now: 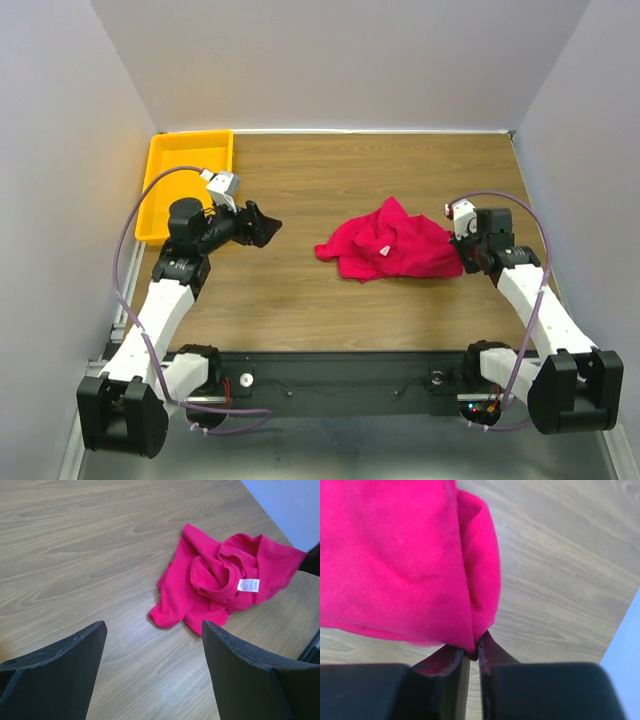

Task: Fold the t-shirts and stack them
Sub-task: Flatten the tshirt out

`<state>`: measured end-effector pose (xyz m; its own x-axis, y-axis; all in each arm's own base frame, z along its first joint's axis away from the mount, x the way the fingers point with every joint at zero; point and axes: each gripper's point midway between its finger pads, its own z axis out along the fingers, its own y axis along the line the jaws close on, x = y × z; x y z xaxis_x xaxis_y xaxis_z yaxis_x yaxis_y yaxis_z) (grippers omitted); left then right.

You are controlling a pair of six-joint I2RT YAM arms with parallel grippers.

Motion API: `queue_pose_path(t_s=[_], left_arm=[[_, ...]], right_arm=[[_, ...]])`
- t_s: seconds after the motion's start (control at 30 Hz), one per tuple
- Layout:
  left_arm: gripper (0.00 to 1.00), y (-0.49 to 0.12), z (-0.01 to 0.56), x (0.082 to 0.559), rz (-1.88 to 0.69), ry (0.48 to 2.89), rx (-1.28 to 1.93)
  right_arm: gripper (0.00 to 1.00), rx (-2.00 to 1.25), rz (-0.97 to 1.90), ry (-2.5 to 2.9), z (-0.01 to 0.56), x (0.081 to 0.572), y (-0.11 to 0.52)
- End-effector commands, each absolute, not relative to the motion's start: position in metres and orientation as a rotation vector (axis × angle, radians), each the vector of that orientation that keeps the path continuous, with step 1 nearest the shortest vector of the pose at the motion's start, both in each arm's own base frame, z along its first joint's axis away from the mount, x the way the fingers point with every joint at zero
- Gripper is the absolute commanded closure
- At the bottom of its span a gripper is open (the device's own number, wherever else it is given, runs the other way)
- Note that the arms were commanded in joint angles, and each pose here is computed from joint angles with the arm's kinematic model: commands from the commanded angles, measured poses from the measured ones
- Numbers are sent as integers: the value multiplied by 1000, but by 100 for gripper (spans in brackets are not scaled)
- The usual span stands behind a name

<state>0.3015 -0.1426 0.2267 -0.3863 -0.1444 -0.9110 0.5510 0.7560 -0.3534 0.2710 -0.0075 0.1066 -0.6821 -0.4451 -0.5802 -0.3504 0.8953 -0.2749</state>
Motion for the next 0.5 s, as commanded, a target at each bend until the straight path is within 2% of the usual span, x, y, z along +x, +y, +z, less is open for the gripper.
queue_pose_path(t_s=[0.0,0.07,0.13,0.17,0.2,0.23,0.3,0.43,0.47], left_arm=[[12,-170,244,293,-859,1761,417],[12,-185,244,288,-880,1761,459],[12,-210,241,283,-894,1769,527],[12,-218,240,281,-903,1771,550],[12,-228,237,282,-910,1781,580],[12,-241,236,278,-922,1780,613],[12,-259,227,279,-940,1808,653],[12,-304,235,286,-982,1783,744],[12,-320,221,287,-996,1822,767]], right_arm=[[77,-479,-337,2385,106,275,-32],[72,-457,-342,2388,105,275,-34],[55,-418,-328,2375,110,276,-35],[45,-409,-318,2364,113,277,-35],[19,-404,-303,2339,120,279,-32],[12,-406,-284,2315,127,281,-29],[4,-432,-216,2278,136,283,-18],[2,-458,-49,2246,141,282,2],[2,-470,8,2244,139,282,9]])
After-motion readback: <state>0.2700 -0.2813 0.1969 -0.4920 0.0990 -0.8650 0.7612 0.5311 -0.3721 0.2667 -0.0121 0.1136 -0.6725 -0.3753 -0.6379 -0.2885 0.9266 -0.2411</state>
